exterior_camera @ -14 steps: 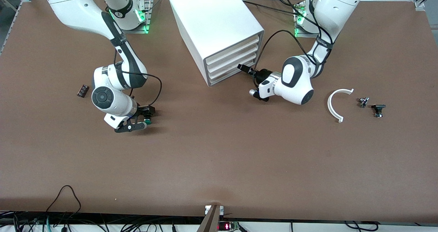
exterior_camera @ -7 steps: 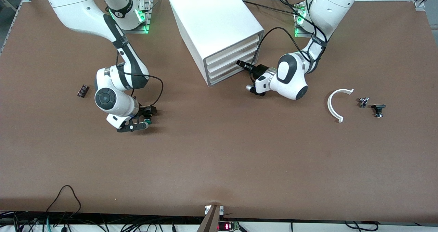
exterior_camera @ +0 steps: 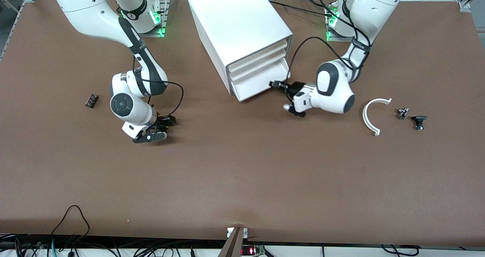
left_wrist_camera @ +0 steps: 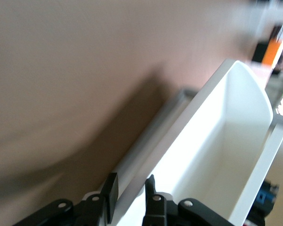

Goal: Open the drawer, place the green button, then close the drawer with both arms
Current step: 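Grasp the green button with the right gripper while the left gripper pulls the drawer open, then carry the green button into the open drawer while the left gripper withdraws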

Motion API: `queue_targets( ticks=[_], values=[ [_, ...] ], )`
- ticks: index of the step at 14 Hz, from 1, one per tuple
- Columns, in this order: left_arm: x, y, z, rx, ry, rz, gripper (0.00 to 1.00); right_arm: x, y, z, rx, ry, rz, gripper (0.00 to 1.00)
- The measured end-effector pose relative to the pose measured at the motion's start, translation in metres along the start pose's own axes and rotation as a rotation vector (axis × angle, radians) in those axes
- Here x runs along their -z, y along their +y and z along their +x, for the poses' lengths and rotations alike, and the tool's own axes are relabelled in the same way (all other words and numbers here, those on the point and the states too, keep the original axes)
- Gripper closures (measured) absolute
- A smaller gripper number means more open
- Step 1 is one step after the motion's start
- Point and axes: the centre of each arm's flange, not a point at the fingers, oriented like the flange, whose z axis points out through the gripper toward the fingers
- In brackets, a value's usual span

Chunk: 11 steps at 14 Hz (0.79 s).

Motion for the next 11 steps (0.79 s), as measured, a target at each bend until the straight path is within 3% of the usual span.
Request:
queue_targets(
  ticks=[2, 5, 7, 10, 11],
  values=[
    [0.031, -0.013, 0.013, -0.002, 0.071, 0.018, 0.72, 0.0, -0.005, 0.0, 0.001, 0.001, 0.003, 0.07],
    [0.042, -0.018, 0.016, 0.001, 0.099, 0.023, 0.72, 0.006, -0.008, 0.003, 0.006, 0.015, 0.005, 0.42],
    [0.047, -0.018, 0.02, 0.024, 0.128, 0.028, 0.6, 0.009, -0.01, 0.005, 0.009, 0.022, 0.006, 0.59],
    [0.066, -0.014, 0.03, 0.025, 0.196, 0.042, 0.36, 0.015, -0.014, 0.009, 0.014, 0.037, 0.009, 0.59],
    [0.075, -0.009, 0.033, 0.016, 0.227, 0.051, 0.23, 0.02, -0.015, 0.012, 0.016, 0.048, 0.01, 0.59]
  ],
)
